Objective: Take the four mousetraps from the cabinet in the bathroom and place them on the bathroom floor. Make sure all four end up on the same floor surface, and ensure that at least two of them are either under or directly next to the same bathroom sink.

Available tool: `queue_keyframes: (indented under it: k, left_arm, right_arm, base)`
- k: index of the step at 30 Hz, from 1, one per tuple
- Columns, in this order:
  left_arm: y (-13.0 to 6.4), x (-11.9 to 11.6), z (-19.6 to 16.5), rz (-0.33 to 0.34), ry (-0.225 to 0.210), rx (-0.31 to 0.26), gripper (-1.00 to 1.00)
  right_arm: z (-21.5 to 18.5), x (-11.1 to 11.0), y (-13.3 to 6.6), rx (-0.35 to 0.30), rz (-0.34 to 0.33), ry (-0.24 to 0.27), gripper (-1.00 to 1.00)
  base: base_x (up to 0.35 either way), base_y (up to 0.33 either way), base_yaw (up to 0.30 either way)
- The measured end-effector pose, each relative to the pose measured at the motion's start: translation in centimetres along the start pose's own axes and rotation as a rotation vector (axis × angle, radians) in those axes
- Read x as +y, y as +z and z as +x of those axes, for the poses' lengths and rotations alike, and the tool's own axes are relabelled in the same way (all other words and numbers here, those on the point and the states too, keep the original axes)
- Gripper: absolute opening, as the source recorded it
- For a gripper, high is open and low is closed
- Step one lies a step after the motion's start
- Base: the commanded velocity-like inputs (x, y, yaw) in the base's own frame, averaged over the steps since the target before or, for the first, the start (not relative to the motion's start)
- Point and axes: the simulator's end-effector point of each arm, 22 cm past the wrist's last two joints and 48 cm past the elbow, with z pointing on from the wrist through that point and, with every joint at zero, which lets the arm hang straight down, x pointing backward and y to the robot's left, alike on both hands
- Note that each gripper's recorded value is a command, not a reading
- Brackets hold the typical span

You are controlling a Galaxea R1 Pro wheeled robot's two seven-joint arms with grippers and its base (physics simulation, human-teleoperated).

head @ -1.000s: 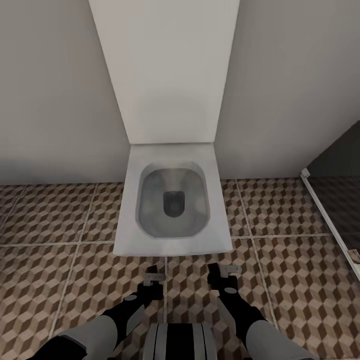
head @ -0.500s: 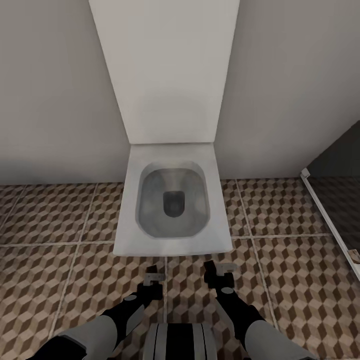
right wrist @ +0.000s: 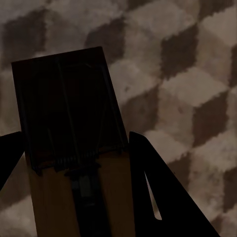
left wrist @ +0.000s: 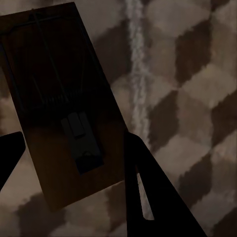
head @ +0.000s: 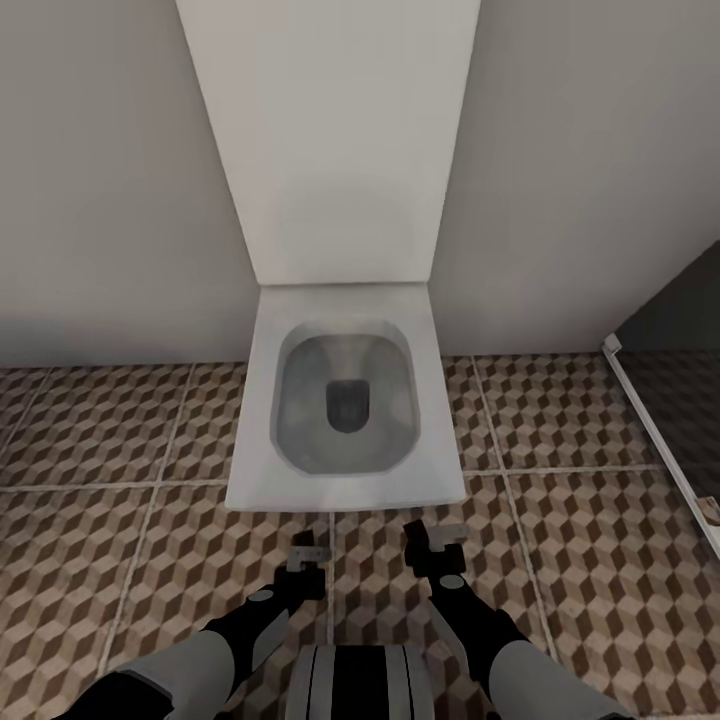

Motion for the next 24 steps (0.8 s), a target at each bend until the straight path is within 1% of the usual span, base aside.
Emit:
queue_keyframes:
  k: [10,17,24]
  left_arm:
    - [0.26,0.08,0.62,0.0,-0.003,0.011,-1.0]
    - [0.28,0.09,0.69,0.0,-0.003,0.012,-1.0]
    - [0.3,0.1,0.76,0.0,-0.003,0.014,-1.0]
  right_arm:
    - [0.63,0.08,0.25,0.011,-0.001,-0.001,-1.0]
    - [0.17,0.04,0.28,-0.012,-0.001,0.006,-1.0]
    - [0.13,-0.01,0.31,-0.016,0.0,0.007,-1.0]
  base:
    - [0.0,0.0,0.0]
    - [0.0,0.0,0.0]
    - [0.0,0.0,0.0]
